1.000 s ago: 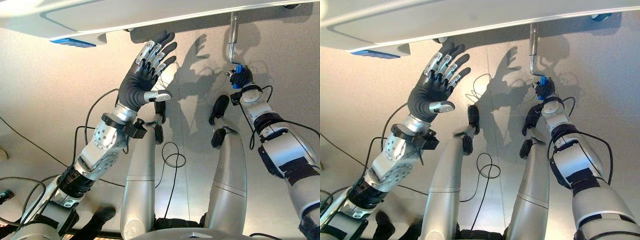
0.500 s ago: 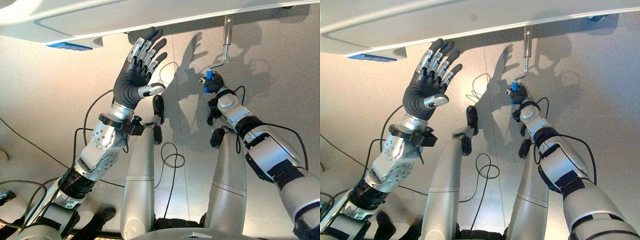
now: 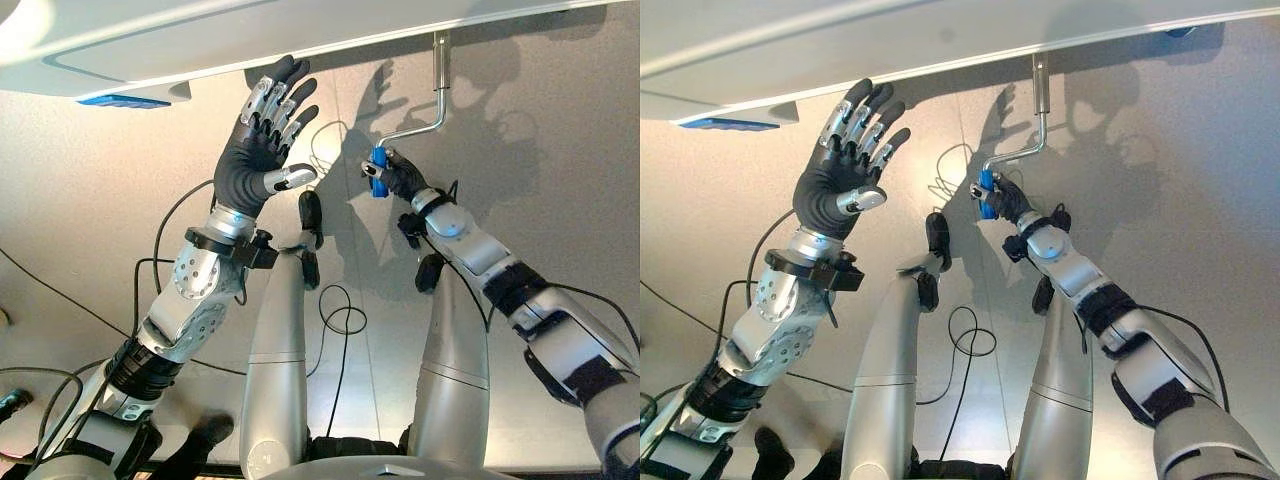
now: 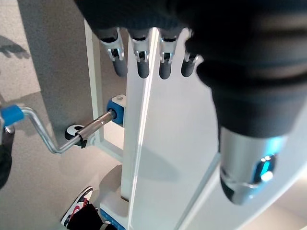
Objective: Raise the hospital bed
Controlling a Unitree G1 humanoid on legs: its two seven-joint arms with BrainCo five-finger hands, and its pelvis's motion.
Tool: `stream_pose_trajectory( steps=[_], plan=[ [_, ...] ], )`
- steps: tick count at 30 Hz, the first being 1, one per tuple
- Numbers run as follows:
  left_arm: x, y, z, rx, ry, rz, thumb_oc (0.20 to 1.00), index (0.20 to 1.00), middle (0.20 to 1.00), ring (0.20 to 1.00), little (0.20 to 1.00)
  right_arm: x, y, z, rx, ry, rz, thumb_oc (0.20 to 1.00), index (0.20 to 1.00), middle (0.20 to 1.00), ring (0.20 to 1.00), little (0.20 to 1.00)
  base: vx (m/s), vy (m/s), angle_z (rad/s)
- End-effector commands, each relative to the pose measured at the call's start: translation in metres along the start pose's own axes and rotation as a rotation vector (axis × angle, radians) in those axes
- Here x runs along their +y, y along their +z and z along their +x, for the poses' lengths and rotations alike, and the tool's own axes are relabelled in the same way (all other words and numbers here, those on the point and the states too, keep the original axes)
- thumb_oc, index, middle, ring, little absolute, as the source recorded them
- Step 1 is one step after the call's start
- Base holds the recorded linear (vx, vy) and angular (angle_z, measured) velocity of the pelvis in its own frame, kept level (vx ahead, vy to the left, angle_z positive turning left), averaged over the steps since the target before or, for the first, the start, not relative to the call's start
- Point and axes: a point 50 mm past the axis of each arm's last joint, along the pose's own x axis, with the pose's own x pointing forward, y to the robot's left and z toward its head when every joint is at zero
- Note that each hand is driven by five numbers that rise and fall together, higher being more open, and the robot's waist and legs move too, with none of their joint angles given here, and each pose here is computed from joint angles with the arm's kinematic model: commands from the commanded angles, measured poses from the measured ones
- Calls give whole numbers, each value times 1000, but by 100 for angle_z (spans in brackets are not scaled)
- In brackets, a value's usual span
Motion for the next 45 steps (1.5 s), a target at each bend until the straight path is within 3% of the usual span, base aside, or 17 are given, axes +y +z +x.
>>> stream_pose_trajectory(
  steps=[1, 9, 16, 22, 37, 43, 45],
  plan=[
    [-6, 21, -7, -120, -39, 8, 1000, 1000, 1000, 1000, 1000, 22, 70, -4, -421, 122, 185, 200, 200, 200, 200, 200, 0, 0, 0],
    [0, 24, -16, -109, -38, 11, 1000, 1000, 1000, 1000, 1000, -12, 93, -38, -605, -8, 294, 200, 200, 200, 200, 200, 0, 0, 0],
    [3, 30, -19, -127, -32, 8, 1000, 1000, 1000, 1000, 1000, -38, 105, -55, -700, -128, 293, 200, 200, 200, 200, 200, 0, 0, 0],
    [5, 35, -24, -147, -22, 2, 1000, 1000, 1000, 1000, 1000, -71, 112, -68, -764, -333, 227, 200, 200, 200, 200, 200, 0, 0, 0],
    [4, 40, -23, -185, -19, -27, 1000, 1000, 1000, 1000, 1000, -137, 102, -77, -685, -751, 96, 200, 200, 200, 200, 200, 2, 0, -1],
    [4, 38, -23, -178, -25, -36, 1000, 1000, 1000, 1000, 1000, -142, 107, -78, -698, -743, 99, 200, 200, 200, 200, 200, 0, 0, 0],
    [3, 38, -22, -169, -36, -30, 1000, 1000, 1000, 1000, 1000, -133, 105, -74, -687, -663, 110, 200, 200, 200, 200, 200, 0, 0, 0]
  ],
)
